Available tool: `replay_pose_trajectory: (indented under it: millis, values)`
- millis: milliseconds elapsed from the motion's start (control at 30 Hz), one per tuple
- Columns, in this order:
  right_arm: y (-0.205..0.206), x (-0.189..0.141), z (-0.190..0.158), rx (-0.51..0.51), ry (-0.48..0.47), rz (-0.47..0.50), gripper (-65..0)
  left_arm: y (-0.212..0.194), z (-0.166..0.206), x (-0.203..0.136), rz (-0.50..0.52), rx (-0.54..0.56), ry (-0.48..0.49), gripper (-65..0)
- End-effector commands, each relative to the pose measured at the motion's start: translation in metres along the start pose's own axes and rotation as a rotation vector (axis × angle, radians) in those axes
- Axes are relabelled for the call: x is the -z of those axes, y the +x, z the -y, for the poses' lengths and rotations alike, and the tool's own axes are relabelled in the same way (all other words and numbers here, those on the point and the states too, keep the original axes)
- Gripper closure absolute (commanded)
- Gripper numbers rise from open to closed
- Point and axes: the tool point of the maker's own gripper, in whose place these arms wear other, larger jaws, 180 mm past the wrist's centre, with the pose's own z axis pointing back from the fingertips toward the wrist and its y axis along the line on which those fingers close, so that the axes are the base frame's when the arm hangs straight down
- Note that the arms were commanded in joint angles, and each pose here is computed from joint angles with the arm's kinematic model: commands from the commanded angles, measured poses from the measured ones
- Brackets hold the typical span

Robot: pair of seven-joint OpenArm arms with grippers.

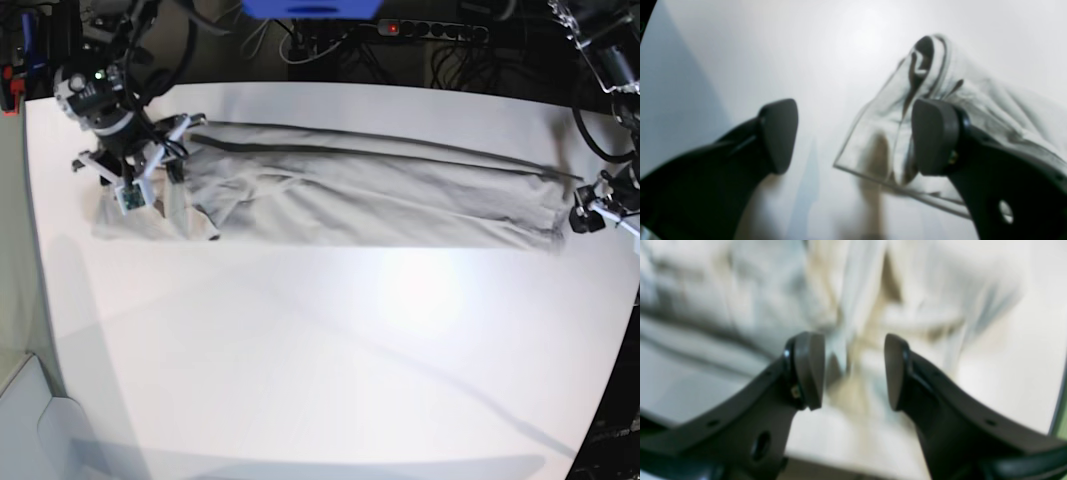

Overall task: Layout the t-shirt on the table in an organized manner, then fold the t-shirt properly
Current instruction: 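Grasp the sleeve end with the right gripper and tuck it inward, then grasp the band's other end with the left gripper and push it inward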

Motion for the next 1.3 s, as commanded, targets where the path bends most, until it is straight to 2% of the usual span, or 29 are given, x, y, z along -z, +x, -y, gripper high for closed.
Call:
replay_pose_trajectory:
  millis: [0,233,367,467,667,767,867,1100,1267]
  values:
    - [0.015,0.002,0.002,0.001,-0.004,0.051,-29.5,0.024,0.000,-0.006,0.066,0.013,-0.003,-52.1]
    - [0.031,0.031,-0.011,0.006,0.067,0.066,-29.4,0.030,0.010,0.000,0.069,0.031,-0.019,-52.2]
    - [0.008,0.052,-0.020,0.053,0.118,-0.004,-29.4,0.032,0.026,0.008,0.080,0.079,-0.047,-52.2]
    - [-0.011,0.061,-0.018,0.050,0.137,-0.059,-29.4,0.033,0.035,0.012,0.094,0.104,-0.063,-52.2]
    - [-0.016,0.062,-0.017,0.048,0.138,-0.073,-29.4,0.025,0.048,0.019,0.059,0.145,-0.086,-52.2]
    - [-0.015,0.062,-0.016,0.047,0.137,-0.070,-29.4,0.024,0.047,0.017,0.052,0.148,-0.087,-52.2]
    - [-0.015,0.062,-0.016,0.046,0.136,-0.071,-29.4,0.015,0.041,0.010,0.002,0.164,-0.076,-52.2]
    - [-0.012,0.063,-0.021,0.026,0.151,-0.068,-29.4,0.015,0.047,0.004,0.007,0.242,-0.130,-52.2]
    - [-0.009,0.064,-0.029,0.010,0.171,-0.064,-29.4,0.004,0.042,0.013,-0.030,0.199,-0.135,-52.2]
